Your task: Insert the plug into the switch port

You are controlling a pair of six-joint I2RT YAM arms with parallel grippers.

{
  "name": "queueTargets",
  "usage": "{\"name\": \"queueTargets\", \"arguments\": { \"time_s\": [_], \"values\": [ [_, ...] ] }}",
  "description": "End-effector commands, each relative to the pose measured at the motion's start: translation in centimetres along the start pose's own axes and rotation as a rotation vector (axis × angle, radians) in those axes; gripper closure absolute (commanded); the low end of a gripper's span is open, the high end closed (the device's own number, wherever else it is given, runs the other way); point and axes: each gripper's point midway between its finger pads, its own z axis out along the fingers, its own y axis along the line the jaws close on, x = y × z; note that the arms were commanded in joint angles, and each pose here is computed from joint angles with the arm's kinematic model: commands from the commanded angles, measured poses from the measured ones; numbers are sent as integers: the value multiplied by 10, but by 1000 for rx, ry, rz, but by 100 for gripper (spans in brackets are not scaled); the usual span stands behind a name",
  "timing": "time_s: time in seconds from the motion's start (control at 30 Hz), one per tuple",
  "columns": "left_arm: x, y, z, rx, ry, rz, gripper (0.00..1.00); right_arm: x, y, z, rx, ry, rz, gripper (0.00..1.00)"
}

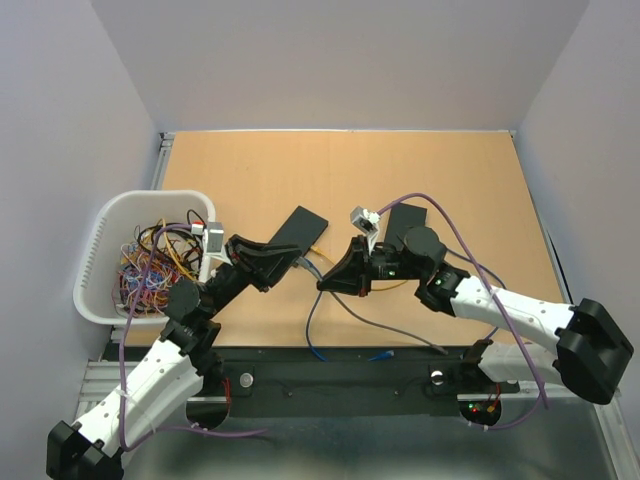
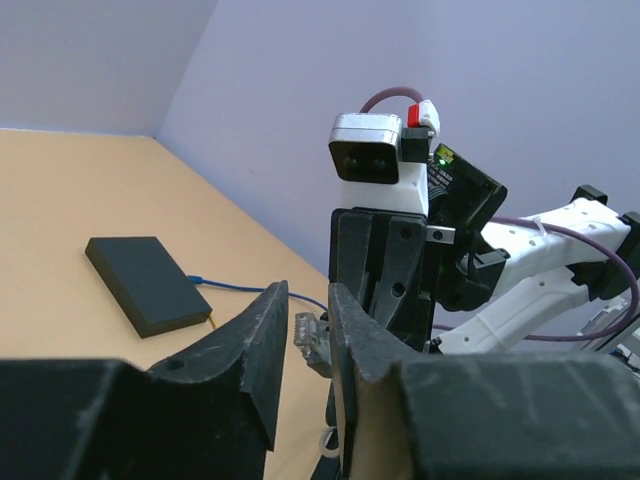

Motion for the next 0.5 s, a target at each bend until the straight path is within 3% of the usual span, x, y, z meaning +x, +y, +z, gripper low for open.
{"name": "queueTargets", "arguments": {
  "time_s": [0.0,0.1,0.2,0.23,0.3,0.33,0.43,0.47],
  "values": [
    [-9,-11,0,55,-32,29,71,-27,12,6,-49,-61,-72,100],
    [-8,-11,0,56,-26,30,96,-27,11,6,-45,-62,-67,100],
    [-7,-10,1,51,-21,27,100,-30,7,6,-19,-81,-66,97],
    [-8,-9,1,46,-24,26,100,-31,4,6,-6,-84,-64,80],
    [-7,-2,3,-3,-6,11,100,-35,-5,5,52,-102,-69,58],
    [-9,10,5,-68,-13,4,100,-32,-12,5,90,-81,-72,39],
    [-3,42,5,-269,41,-39,100,-22,-45,-2,274,-41,-49,22],
    [-1,63,3,-398,62,-56,100,-31,-61,-5,366,-58,-84,23]
  ]
}}
